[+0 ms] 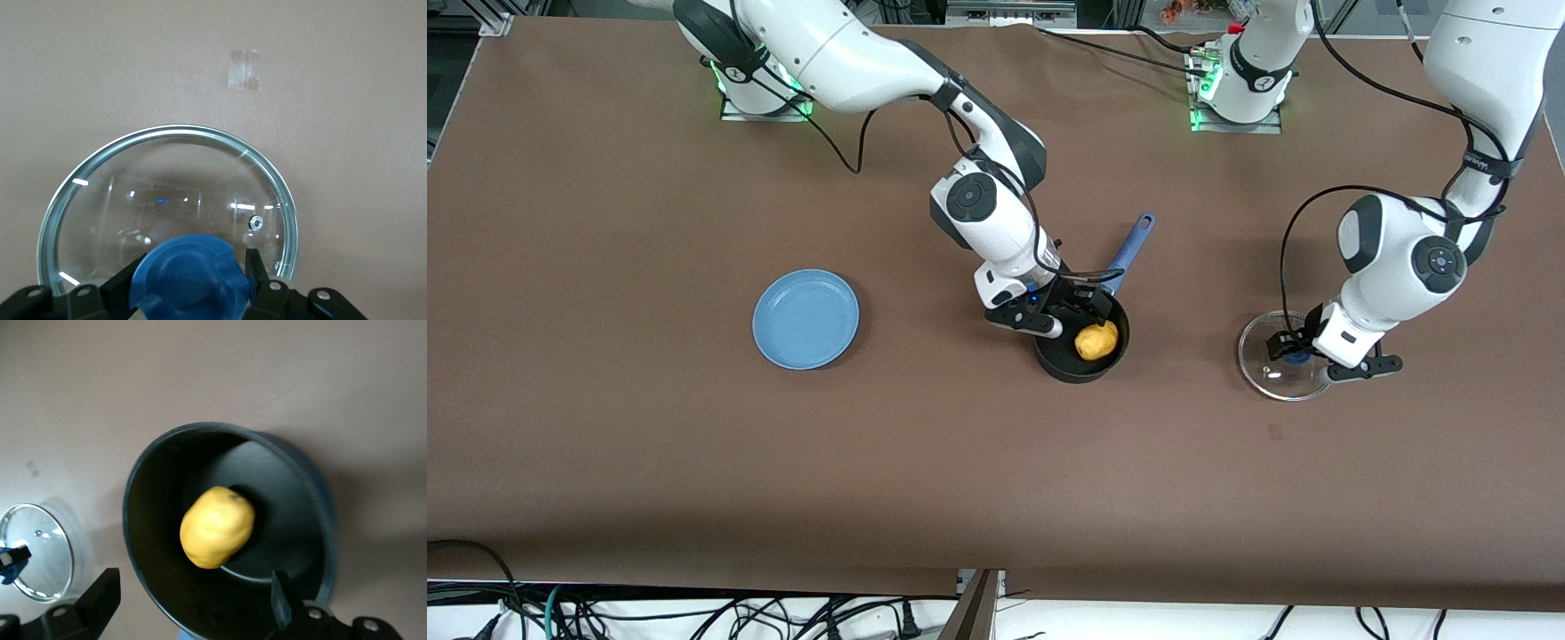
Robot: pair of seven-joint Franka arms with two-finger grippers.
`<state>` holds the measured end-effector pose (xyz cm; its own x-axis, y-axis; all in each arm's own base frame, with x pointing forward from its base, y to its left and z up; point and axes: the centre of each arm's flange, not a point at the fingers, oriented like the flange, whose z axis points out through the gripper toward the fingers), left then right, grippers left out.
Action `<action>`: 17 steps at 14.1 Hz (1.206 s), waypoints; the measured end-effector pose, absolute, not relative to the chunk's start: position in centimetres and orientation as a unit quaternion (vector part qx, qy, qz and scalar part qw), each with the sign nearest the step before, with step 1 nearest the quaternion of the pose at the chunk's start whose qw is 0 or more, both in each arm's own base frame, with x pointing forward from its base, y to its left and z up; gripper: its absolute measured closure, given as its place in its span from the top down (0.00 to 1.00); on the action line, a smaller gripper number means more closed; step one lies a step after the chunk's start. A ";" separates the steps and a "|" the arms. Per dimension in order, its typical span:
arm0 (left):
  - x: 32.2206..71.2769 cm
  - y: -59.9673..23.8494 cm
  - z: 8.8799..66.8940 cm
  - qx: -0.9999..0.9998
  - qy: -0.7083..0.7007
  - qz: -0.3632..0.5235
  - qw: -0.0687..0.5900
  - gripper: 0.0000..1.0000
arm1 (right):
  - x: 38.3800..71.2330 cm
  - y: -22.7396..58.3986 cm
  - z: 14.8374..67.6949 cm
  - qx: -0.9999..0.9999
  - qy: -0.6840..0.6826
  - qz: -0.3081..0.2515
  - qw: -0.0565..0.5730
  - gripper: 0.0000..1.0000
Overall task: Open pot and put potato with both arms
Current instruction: 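Set the lid on the table while the right gripper withdraws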
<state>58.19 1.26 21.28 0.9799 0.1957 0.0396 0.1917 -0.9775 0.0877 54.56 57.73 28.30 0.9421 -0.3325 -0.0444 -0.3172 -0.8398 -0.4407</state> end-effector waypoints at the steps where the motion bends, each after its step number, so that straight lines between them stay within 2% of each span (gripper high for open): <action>1: 57.9 1.2 20.8 0.994 0.097 0.025 0.043 0.61 | 55.4 56.5 29.9 -0.967 0.153 -0.005 0.205 1.00; 6: 57.8 1.1 20.4 0.994 0.097 0.032 0.046 0.66 | 58.9 48.2 36.9 -0.990 0.051 0.040 0.126 1.00; 7: 57.8 1.1 20.4 0.994 0.097 0.034 0.047 0.78 | 59.5 46.5 38.2 -0.992 0.036 0.045 0.116 1.00; 9: 57.9 1.0 20.5 0.994 0.095 0.036 0.047 0.81 | 60.7 42.4 40.9 -0.994 0.002 0.056 0.095 1.00; 10: 57.9 1.0 20.6 0.994 0.092 0.038 0.048 0.86 | 61.4 40.2 42.4 -0.995 -0.015 0.055 0.087 1.00; 13: 58.4 1.1 21.3 0.994 0.084 0.048 0.047 0.88 | 63.3 32.9 47.1 -0.996 -0.046 0.045 0.060 1.00; 17: 59.6 0.9 25.4 0.994 0.078 0.068 0.038 0.88 | 64.4 22.8 52.8 -0.996 -0.069 0.026 0.041 1.00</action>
<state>59.56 0.85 25.42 0.9787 0.1598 0.1292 0.1495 -0.9850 0.0863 64.45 22.84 52.84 0.9891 0.1400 -0.0456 0.1357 -0.9870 -0.0860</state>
